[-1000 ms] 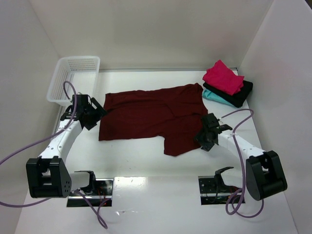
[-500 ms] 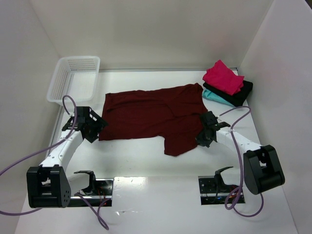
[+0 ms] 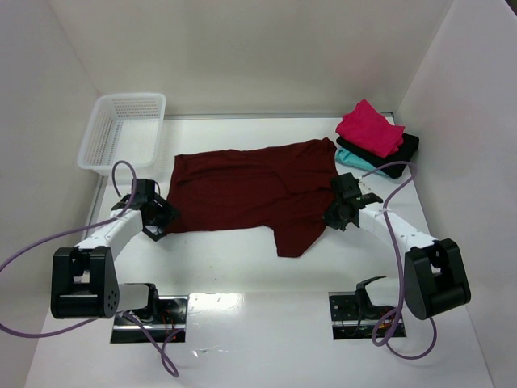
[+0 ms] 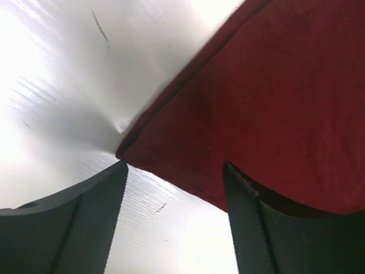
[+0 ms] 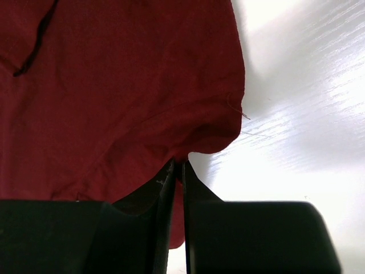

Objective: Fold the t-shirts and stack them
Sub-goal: Grap the side of the flattened tshirt closest away from the robot with both arms

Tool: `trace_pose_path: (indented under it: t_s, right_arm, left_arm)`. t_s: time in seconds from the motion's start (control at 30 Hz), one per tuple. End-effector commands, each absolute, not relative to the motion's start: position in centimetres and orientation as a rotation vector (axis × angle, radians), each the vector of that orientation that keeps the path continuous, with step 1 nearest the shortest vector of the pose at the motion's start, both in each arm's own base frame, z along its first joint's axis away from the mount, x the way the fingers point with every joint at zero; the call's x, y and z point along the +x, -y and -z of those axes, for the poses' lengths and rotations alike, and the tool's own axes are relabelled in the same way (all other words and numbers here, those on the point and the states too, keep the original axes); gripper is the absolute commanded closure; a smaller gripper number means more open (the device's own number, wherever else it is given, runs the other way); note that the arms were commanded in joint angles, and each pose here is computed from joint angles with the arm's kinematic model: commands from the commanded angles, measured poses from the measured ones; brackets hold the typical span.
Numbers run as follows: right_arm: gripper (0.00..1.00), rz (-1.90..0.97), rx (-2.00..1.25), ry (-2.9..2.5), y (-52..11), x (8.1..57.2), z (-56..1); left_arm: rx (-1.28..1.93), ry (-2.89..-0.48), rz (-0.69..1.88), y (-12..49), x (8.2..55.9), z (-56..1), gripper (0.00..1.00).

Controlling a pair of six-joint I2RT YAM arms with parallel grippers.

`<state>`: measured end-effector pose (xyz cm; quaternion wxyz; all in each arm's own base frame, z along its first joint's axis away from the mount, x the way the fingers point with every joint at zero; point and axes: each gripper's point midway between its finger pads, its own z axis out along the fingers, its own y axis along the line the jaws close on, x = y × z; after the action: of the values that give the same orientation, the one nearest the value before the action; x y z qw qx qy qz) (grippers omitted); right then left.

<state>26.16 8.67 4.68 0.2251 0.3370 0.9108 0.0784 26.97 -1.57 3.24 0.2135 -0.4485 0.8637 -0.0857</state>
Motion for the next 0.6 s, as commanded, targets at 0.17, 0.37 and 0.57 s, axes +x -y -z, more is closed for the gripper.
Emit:
trace_pose_path:
  t_s: [0.17, 0.37, 0.57]
  right_arm:
    - [0.86, -0.234, 0.882, -2.456, -9.0, 28.0, -6.0]
    - [0.85, -0.233, 0.880, -2.457, -9.0, 28.0, -6.0]
    - [0.85, -0.236, 0.868, -2.436, -8.9, 28.1, -6.5]
  left_arm:
    - [-1.347, -2.364, 0.147, 0.4, 25.8, -2.3, 0.31]
    - [-1.405, -2.334, 0.145, 0.4, 25.0, -1.4, 0.51]
    - [-1.435, -2.374, 0.124, 0.4, 24.6, -0.1, 0.96]
